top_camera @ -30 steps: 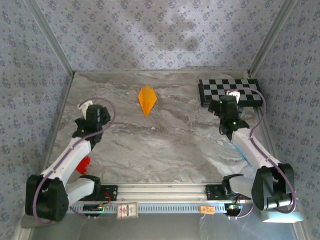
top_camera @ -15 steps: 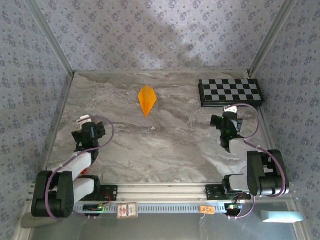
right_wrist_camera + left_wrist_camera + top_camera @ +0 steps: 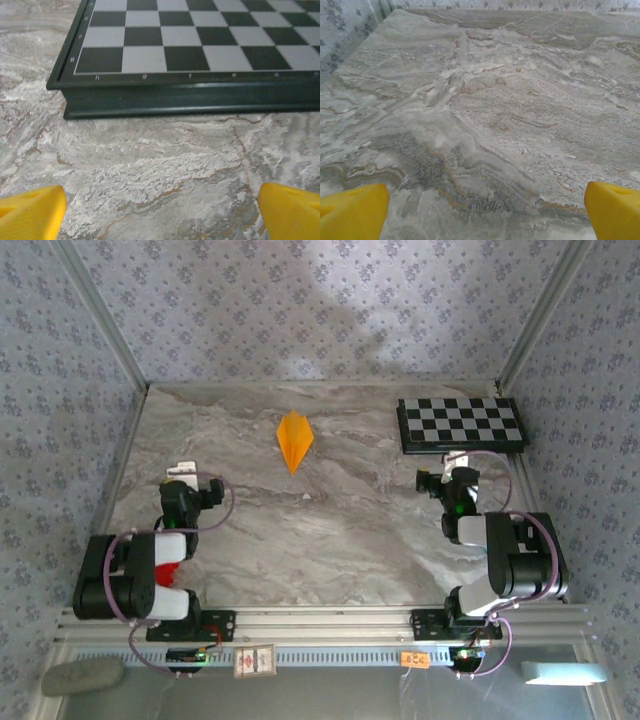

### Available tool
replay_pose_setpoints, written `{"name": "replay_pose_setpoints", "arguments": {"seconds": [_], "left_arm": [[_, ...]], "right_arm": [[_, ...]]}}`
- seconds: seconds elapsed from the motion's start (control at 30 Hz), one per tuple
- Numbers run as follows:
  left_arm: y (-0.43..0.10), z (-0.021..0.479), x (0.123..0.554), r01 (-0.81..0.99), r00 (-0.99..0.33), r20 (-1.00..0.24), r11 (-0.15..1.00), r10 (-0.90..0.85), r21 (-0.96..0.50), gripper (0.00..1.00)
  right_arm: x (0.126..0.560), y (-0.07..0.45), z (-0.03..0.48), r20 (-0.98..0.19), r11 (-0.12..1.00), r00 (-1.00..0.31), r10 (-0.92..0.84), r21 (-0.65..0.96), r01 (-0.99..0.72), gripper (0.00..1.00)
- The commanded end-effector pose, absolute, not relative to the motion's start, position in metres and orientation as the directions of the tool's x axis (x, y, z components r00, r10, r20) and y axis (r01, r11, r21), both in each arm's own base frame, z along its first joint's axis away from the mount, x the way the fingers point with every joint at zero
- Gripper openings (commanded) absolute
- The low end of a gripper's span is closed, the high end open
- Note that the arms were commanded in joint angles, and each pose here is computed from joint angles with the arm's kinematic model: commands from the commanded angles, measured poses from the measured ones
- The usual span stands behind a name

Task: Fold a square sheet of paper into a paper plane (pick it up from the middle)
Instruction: Reset both arms

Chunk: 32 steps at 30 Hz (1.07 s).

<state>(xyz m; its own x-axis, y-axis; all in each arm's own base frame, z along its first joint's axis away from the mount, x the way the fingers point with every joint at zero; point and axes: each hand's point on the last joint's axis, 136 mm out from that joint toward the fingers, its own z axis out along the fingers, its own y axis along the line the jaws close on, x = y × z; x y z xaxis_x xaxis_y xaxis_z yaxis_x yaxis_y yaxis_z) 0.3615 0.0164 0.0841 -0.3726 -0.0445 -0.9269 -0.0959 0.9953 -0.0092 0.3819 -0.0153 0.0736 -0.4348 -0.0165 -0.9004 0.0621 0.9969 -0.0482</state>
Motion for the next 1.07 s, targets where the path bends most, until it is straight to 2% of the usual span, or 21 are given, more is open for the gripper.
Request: {"name": "replay_pose_setpoints", "arguments": {"seconds": [0.0, 0.33, 1.03], "left_arm": [[0.013, 0.103, 0.382, -0.061, -0.294, -0.955, 0.998, -0.039, -0.022, 1.0], [0.025, 0.089, 0.395, -0.118, -0.369, -0.927, 0.993, -0.072, -0.03, 1.0], [0.017, 0.088, 0.398, -0.09, -0.384, -0.922, 0.996, -0.038, -0.004, 1.0]], "right_arm": [[0.39, -0.014, 0.085, -0.921, 0.998, -0.389, -0.031, -0.051, 0.041, 1.0], [0.392, -0.017, 0.084, -0.918, 0.998, -0.396, -0.016, -0.037, 0.043, 1.0], [0.392, -0.017, 0.084, -0.917, 0.998, -0.397, -0.016, -0.036, 0.043, 1.0]]}}
